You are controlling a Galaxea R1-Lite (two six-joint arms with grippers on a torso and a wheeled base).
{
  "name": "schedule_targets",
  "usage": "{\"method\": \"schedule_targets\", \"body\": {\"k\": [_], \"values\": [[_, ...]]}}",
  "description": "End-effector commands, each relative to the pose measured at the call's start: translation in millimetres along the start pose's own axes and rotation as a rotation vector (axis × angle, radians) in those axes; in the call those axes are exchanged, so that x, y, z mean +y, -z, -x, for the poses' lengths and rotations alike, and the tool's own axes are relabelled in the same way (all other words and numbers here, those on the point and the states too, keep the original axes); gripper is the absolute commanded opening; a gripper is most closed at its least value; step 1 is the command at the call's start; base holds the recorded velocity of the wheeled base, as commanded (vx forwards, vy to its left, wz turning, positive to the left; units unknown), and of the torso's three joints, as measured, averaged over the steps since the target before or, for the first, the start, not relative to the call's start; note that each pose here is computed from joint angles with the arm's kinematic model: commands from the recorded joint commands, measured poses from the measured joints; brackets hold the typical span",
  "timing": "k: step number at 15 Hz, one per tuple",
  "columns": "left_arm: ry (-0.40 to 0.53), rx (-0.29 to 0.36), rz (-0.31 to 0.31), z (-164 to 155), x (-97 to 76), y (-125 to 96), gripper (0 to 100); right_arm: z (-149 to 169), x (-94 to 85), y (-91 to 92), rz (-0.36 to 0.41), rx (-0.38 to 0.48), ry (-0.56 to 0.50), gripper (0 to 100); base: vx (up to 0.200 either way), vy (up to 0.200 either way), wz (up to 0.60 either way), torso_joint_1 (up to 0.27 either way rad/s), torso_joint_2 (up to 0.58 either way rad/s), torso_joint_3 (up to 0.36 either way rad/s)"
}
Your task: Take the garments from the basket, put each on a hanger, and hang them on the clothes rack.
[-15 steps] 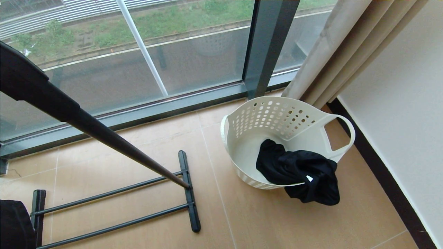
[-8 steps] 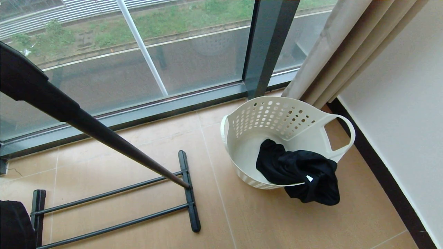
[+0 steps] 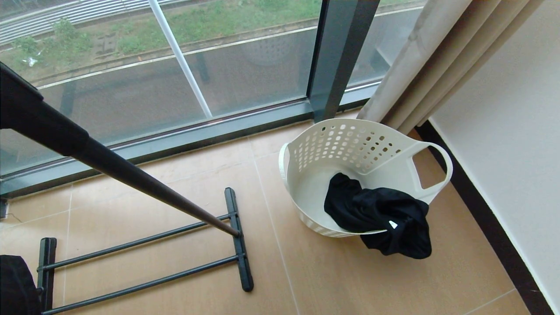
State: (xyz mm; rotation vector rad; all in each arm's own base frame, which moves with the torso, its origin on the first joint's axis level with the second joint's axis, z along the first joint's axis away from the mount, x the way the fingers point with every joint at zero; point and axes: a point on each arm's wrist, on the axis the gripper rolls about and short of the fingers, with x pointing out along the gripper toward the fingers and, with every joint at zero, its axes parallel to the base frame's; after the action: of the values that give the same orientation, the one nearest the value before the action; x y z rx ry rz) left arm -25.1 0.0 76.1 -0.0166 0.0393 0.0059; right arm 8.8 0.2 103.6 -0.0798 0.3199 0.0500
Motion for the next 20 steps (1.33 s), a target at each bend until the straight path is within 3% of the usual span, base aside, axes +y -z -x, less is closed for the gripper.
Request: {"method": "schedule_targets", "body": {"k": [1,5,8,11,14,20], "values": [[-0.001,0.001,0.000,0.0,0.0,-0.1,100,-51.1,2.6,-60.6,0.151,0.234,-0.107,100,0.000,0.000,0.00,0.000,0.00,0.000],[-0.001,0.001,0.000,0.0,0.0,-0.1,100,-114.9,11.8,-95.9,0.503,0.291,-0.197,100,0.000,0.000,0.00,0.000,0.00,0.000],[-0.001,0.001,0.000,0.0,0.0,-0.1,100,-148.4,15.3,-102.3,0.839,0.305,-0.265,100,0.000,0.000,0.00,0.000,0.00,0.000],[-0.001,0.001,0.000,0.0,0.0,-0.1,100,-171.7,16.9,-111.6,1.079,0.304,-0.279,100,0.000,0.000,0.00,0.000,0.00,0.000],[-0.001,0.001,0.000,0.0,0.0,-0.1,100,-199.5,27.3,-113.6,1.191,0.367,-0.252,100,0.000,0.000,0.00,0.000,0.00,0.000],[-0.001,0.001,0.000,0.0,0.0,-0.1,100,-256.4,37.9,-93.0,1.210,0.387,-0.164,100,0.000,0.000,0.00,0.000,0.00,0.000]]}}
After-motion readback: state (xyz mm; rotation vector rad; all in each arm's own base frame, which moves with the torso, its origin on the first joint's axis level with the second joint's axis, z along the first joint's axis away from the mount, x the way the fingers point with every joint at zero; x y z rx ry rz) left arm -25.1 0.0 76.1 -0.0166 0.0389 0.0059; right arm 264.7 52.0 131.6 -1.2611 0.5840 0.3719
